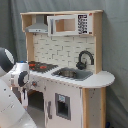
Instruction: Play with the kitchen
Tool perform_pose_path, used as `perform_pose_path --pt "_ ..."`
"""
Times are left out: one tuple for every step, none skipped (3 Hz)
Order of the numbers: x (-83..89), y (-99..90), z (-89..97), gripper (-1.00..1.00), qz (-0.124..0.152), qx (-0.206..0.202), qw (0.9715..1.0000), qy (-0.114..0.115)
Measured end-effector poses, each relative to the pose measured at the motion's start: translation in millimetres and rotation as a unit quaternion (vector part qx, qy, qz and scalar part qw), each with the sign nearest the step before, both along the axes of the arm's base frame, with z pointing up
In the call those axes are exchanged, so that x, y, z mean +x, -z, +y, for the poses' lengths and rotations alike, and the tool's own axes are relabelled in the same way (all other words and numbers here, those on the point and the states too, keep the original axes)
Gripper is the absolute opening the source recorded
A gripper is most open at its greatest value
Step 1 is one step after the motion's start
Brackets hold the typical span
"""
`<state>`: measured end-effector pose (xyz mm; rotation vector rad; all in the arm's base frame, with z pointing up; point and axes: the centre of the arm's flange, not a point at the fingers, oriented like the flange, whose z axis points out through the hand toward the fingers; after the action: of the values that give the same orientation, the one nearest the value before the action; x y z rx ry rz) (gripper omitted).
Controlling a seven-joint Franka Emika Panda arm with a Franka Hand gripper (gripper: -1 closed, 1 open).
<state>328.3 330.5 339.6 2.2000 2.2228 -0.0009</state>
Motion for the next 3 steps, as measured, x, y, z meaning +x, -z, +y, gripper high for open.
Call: perform_pose_path --pt "7.9 -3.6 4.3 1.00 -0.003 0.003 0.9992 -0.039" --pt "13.6 5.9 6.1 1.00 -0.008 -0.007 0.9983 -0.057" --pt "14.4 7.2 6.1 1.00 -0.009 -0.008 0.9983 -0.057"
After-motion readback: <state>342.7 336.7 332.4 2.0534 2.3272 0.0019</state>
